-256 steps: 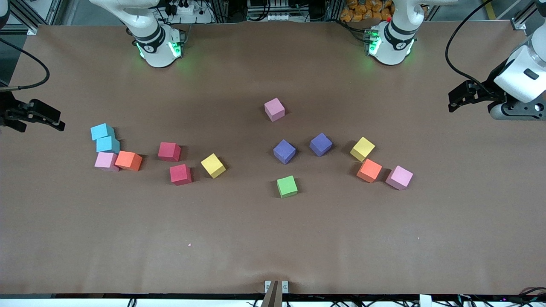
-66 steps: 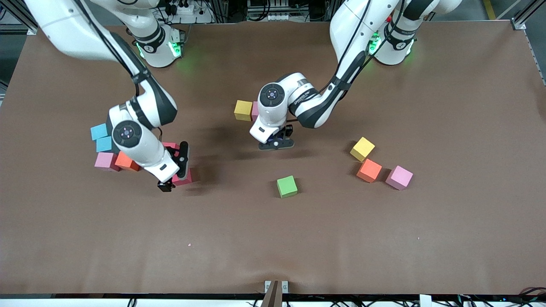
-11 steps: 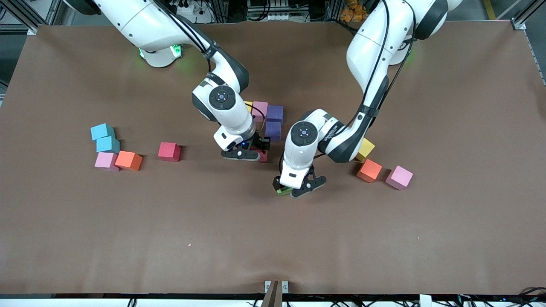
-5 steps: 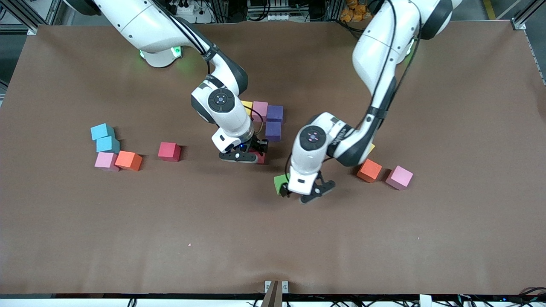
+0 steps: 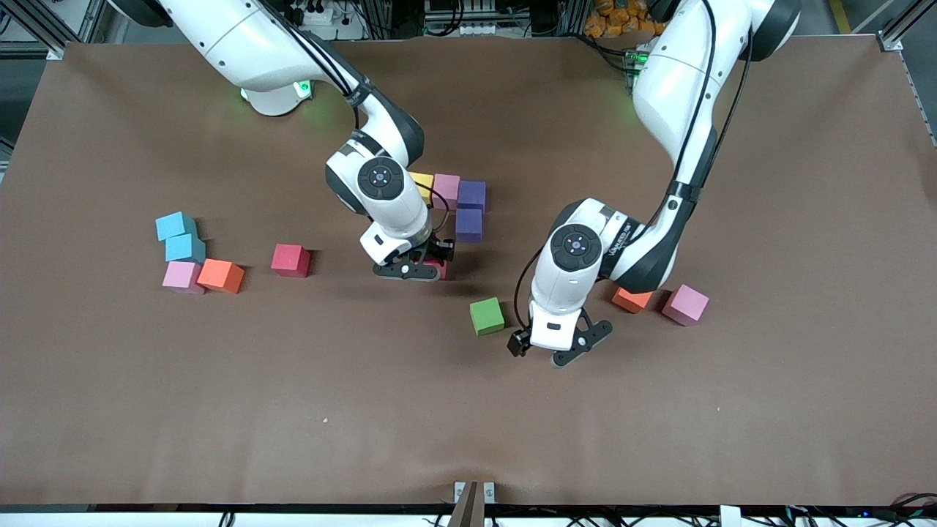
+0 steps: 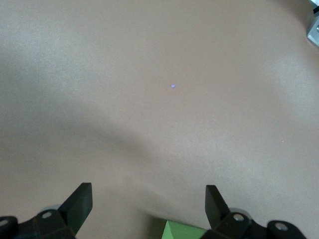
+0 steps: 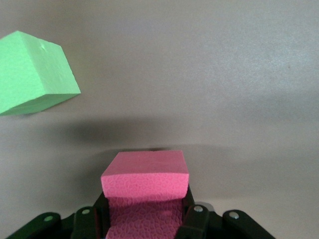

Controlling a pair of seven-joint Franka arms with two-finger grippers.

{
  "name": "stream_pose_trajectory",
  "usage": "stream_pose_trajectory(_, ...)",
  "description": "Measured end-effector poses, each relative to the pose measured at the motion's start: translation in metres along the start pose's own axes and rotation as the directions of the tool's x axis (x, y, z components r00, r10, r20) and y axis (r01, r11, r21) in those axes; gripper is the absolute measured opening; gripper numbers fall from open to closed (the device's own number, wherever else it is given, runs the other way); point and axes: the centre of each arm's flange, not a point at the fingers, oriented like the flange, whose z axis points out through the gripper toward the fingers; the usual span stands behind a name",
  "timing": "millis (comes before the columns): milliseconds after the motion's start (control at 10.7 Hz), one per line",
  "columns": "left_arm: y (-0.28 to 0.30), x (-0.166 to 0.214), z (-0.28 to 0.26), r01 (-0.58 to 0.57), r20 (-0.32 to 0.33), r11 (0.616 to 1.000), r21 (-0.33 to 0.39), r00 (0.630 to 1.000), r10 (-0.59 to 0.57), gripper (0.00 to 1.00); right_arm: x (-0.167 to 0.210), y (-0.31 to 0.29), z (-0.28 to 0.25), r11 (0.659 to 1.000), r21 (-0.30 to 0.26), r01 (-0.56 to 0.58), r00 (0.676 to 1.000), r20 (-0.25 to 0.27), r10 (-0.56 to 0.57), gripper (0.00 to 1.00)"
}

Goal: Form number 2 with 11 blocks

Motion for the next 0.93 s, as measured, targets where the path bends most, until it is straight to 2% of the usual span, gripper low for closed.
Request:
stream_pose_trajectory(280,-0.001,0.003,-0.002,0.004,0.0,1.0,0.002,1.0,-0.004,1.0,-0.007,-0.037,-0.01,1.0,0.025,0.018,1.0,-0.012,-0.018,0.56)
stream_pose_trajectory(747,-0.002,0.006,-0.003,0.008,0.0,1.0,0.005,1.0,-0.008,1.0,-0.031,-0.064,0.036,0.996,-0.051,0.075,0.997,0.012,-0.074,0.56)
stream_pose_trajectory(934,-0.002,0.005,-0.003,0.008,0.001,1.0,0.005,1.0,-0.008,1.0,-0.034,-0.07,0.039,0.995,-0.051,0.083,0.997,0.012,-0.082,0.56)
